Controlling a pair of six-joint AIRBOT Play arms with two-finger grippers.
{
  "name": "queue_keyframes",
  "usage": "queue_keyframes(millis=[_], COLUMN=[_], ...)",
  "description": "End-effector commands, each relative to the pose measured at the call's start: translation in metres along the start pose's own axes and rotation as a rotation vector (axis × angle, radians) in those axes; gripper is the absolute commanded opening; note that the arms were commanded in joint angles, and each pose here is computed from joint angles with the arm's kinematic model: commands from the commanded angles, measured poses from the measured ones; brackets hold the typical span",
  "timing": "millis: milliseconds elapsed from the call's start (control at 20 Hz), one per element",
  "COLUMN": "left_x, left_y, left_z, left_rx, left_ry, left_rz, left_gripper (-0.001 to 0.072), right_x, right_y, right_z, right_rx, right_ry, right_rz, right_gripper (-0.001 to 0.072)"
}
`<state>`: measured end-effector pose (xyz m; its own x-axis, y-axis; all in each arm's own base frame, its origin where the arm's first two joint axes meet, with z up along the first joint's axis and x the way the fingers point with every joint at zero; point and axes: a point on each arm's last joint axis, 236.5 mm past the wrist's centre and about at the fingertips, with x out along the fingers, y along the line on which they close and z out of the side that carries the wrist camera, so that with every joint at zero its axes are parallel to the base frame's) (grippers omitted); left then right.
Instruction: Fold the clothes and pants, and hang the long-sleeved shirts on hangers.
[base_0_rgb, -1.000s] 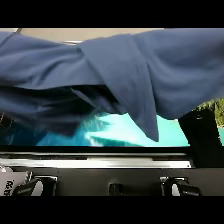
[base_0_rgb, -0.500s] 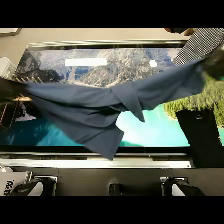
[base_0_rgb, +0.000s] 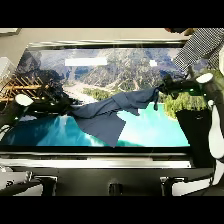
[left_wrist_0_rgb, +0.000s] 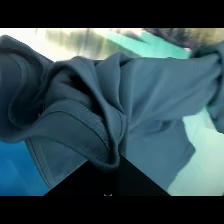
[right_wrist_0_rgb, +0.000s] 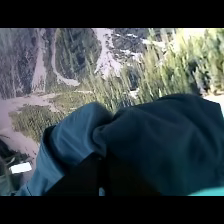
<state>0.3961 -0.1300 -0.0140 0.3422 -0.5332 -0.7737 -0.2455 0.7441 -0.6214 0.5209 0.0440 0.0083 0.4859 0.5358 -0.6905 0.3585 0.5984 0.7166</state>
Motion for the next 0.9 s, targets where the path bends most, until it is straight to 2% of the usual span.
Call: queue_keyframes(millis=[0, 100, 150, 200, 250, 350, 450, 600, 850], left_x=[0.03, 0.028, 0.027, 0.025, 0.024, 0.02, 0.017, 0.017, 0.017], left_y=[0.019, 0.016, 0.014, 0.012, 0.01, 0.006, 0.004, 0.004, 0.004], left_z=[0.003, 0.006, 0.008, 0.01, 0.011, 0.01, 0.006, 0.0, -0.006], left_rx=[-0.021, -0.008, 0.016, 0.024, 0.027, 0.035, 0.04, 0.044, 0.052], left_ry=[0.008, -0.004, -0.008, -0.014, -0.016, -0.009, 0.0, 0.026, 0.052], left_rz=[0.034, 0.031, 0.028, 0.024, 0.021, 0.015, 0.011, 0.012, 0.012], left_gripper=[0.0019, 0.0019, 0.0019, 0.0019, 0.0019, 0.0019, 0.0019, 0.0019, 0.0019], right_x=[0.028, 0.009, -0.007, -0.028, -0.049, -0.098, -0.137, -0.143, -0.074], right_y=[-0.012, -0.011, -0.015, -0.025, -0.043, -0.074, -0.08, -0.067, -0.045], right_z=[-0.005, -0.02, -0.028, -0.035, -0.041, -0.05, -0.063, -0.109, -0.231], right_rx=[0.075, 0.044, 0.034, 0.008, -0.018, -0.092, -0.147, -0.117, -0.013], right_ry=[0.061, 0.147, 0.193, 0.231, 0.257, 0.271, 0.237, 0.169, 0.24], right_rz=[0.047, 0.056, 0.05, 0.015, -0.056, -0.215, -0.258, -0.188, -0.013], right_gripper=[0.0039, 0.0104, 0.0181, 0.0338, 0.0445, 0.0462, 0.046, 0.046, 0.0461])
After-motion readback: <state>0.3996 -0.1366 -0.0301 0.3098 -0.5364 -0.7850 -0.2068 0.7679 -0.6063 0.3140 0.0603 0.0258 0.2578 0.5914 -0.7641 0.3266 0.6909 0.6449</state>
